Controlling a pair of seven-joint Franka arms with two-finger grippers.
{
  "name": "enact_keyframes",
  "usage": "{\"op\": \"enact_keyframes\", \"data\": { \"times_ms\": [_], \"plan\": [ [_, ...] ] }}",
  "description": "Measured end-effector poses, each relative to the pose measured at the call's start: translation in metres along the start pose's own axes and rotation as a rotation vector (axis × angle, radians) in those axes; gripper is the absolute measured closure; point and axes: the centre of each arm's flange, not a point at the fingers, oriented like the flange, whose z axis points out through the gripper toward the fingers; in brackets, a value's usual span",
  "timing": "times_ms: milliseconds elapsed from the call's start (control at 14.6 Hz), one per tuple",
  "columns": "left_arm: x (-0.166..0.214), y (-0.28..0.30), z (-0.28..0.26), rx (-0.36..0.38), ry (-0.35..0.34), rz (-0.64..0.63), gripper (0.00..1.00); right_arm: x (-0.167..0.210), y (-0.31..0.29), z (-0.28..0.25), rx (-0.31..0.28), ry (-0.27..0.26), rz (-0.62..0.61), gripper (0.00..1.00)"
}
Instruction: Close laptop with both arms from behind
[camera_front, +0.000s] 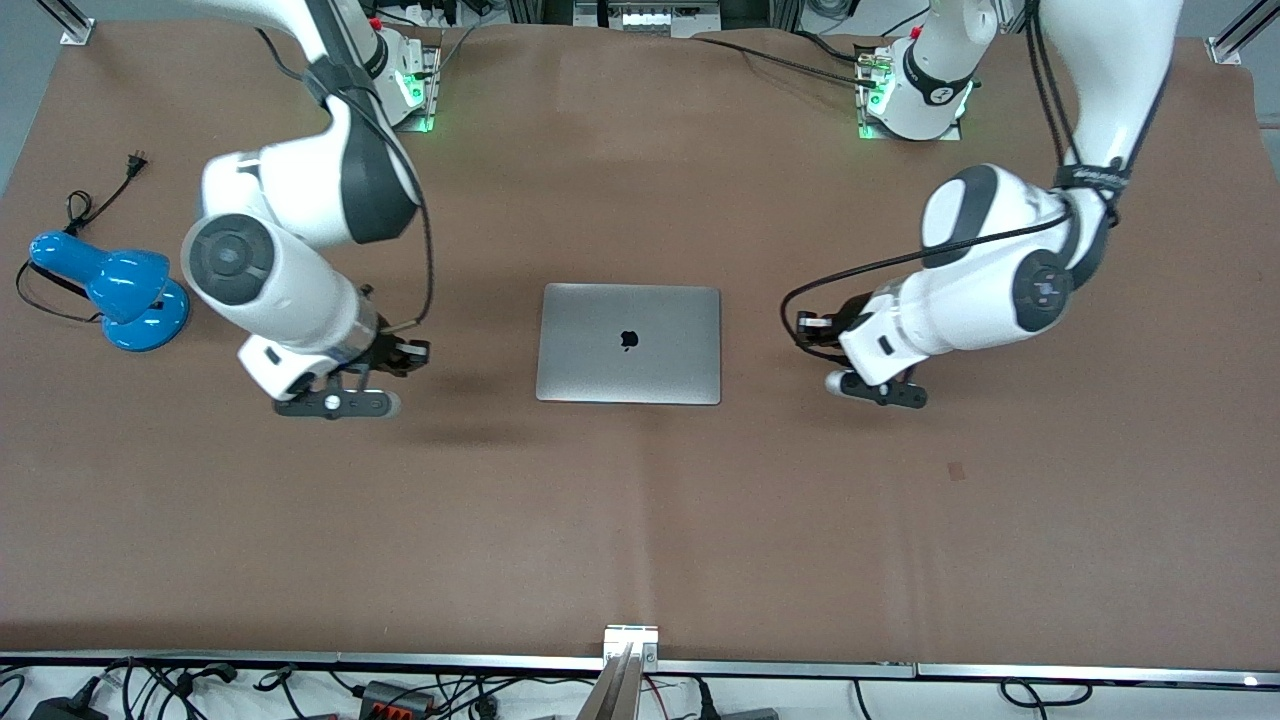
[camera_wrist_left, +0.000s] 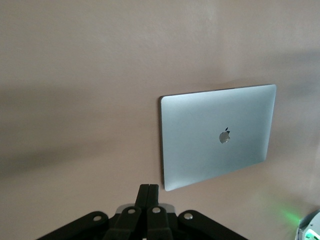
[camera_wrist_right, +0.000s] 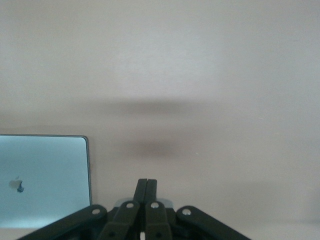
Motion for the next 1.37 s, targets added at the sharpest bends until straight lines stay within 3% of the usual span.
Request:
{"op": "enact_keyframes", "data": {
  "times_ms": [68,274,616,753,1027,1164,1370],
  "plan": [
    [-0.003,-0.005,-0.026,0.010,0.011,-0.003,0.99,0.005,0.018,-0.028,0.000,0.023,0.016,0.76],
    [-0.014,-0.010,-0.071,0.044,0.024,-0.001,0.99,0.010,0.045,-0.064,-0.013,0.046,0.058,0.48],
    [-0.038,-0.022,-0.195,0.046,0.015,0.011,0.99,0.020,0.119,-0.118,-0.011,0.105,0.110,0.01],
    [-0.047,-0.019,-0.219,0.076,0.024,0.018,0.99,0.023,0.149,-0.122,0.034,0.106,0.124,0.00],
    [-0.067,-0.014,-0.218,0.241,0.025,0.025,0.99,0.018,0.218,-0.139,0.114,0.125,0.121,0.00],
    [-0.091,-0.010,-0.209,0.287,0.042,0.016,0.99,0.012,0.249,-0.148,0.122,0.134,0.106,0.00],
    [-0.128,-0.022,-0.200,0.334,0.083,-0.028,0.99,0.007,0.254,-0.152,0.077,0.127,0.083,0.00]
  ]
}}
